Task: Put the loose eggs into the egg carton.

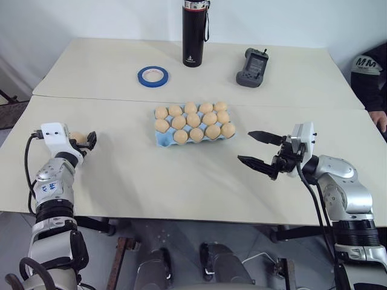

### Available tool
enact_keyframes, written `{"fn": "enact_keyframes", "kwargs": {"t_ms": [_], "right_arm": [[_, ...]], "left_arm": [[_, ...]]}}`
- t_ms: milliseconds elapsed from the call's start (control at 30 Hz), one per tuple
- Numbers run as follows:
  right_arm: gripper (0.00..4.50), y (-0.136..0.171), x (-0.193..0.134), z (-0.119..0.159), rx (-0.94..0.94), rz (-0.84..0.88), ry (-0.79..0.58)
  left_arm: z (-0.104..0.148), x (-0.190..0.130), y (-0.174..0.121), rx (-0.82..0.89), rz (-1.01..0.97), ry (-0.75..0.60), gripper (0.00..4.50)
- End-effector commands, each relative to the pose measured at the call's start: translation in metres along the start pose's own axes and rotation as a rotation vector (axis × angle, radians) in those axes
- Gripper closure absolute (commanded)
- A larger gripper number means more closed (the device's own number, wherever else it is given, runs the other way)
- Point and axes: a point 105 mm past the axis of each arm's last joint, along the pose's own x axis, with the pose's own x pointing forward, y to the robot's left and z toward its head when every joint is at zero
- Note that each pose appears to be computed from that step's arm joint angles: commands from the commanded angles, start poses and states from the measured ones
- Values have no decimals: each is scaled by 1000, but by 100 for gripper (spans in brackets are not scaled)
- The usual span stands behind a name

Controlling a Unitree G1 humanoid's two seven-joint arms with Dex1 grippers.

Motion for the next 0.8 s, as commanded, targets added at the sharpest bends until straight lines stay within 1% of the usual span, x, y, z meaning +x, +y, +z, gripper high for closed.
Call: {"fn": "enact_keyframes", "kwargs": {"t_ms": [33,67,100,133,233,300,367,467,500,600,800], "right_arm": [[0,-3,-7,8,-44,-15,-4],[0,-3,-7,8,-44,-16,-4],[0,-4,-7,8,-44,-16,-5],[0,-4,-6,8,-45,-16,-6],[0,-5,-6,8,-47,-13,-8],[0,-5,-6,8,-49,-9,-12],[0,-6,-6,9,-55,-9,-15],[0,-6,-5,9,-60,-12,-18],[0,-6,-5,9,-61,-13,-19],[0,-5,-6,8,-64,-18,-19],[0,-4,-9,8,-69,-46,-25]], "left_arm": [[19,-3,8,32,13,-64,188],[21,-4,7,38,9,-72,222],[23,-5,7,44,5,-82,246],[25,-5,6,46,2,-84,259],[37,-6,-10,97,-87,-122,262],[47,-6,-36,134,-205,-150,263],[56,-8,-68,160,-346,-161,263],[66,-13,-105,164,-512,-175,263],[68,-15,-123,167,-593,-169,263],[65,-21,-153,183,-744,-138,263],[53,-19,-181,239,-881,-79,263]]}}
